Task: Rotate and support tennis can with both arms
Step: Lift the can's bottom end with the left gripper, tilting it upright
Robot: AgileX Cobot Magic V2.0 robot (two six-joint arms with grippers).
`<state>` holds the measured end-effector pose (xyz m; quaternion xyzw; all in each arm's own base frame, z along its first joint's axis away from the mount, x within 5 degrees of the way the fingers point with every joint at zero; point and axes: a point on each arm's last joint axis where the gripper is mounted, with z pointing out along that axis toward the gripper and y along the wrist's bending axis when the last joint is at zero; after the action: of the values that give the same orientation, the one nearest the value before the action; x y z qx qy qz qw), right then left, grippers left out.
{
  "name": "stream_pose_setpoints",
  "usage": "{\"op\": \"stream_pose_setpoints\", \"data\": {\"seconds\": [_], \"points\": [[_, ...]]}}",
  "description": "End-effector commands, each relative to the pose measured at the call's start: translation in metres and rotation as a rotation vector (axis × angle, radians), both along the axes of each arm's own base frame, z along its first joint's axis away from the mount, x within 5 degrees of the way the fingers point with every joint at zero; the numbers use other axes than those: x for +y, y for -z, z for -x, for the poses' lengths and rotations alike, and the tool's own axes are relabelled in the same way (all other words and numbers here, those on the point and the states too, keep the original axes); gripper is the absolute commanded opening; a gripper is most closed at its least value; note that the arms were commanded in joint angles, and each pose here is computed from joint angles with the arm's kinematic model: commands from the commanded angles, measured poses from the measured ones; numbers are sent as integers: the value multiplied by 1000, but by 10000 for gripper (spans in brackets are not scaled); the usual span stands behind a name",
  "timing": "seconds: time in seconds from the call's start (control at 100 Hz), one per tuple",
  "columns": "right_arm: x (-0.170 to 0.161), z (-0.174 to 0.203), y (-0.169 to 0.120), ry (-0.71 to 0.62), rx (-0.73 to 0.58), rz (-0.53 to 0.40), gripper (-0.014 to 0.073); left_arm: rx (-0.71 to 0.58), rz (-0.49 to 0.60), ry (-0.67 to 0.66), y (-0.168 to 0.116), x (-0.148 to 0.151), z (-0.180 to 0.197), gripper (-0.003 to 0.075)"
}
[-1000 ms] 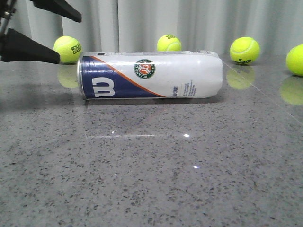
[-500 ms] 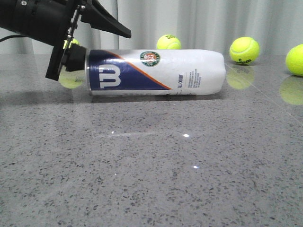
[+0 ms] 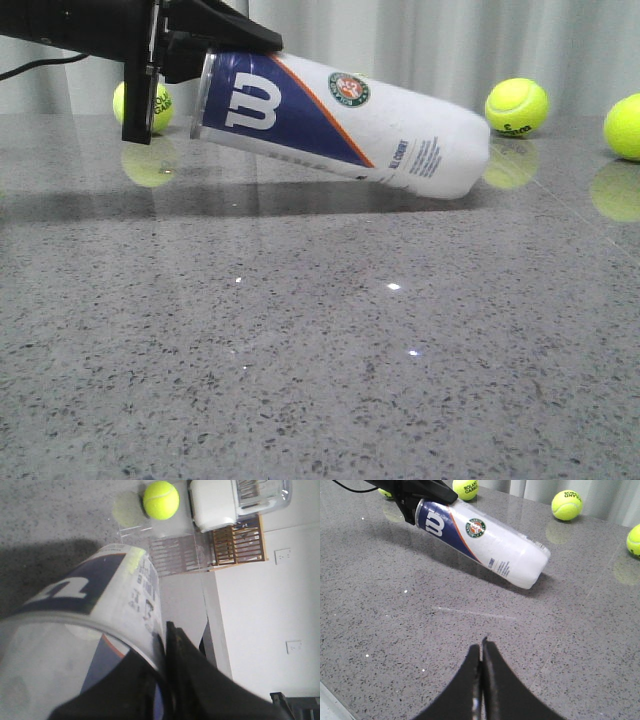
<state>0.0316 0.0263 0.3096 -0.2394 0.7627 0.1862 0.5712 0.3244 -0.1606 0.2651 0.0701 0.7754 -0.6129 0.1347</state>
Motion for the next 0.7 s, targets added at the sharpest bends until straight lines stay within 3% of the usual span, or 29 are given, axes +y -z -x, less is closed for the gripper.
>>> {"op": "stream_pose_setpoints", "data": {"seconds": [0.0,0.16,0.3,0.59,0.69], "points": [[0,-2,-13,11,-73,-39,-60,-137,146,68,-35,-3,9,-19],[0,-2,-13,11,-72,-39,-60,-267,148,94,-57,-2,15,-19],[0,-2,-13,11,-72,-39,-60,-481,53,132,-96,1,25,-19],[0,-2,-13,11,-72,-39,-60,-1046,-483,230,-177,8,62,-19],[0,-2,-13,11,-72,-39,-60,-1116,-622,295,-188,1,72,-19]]}}
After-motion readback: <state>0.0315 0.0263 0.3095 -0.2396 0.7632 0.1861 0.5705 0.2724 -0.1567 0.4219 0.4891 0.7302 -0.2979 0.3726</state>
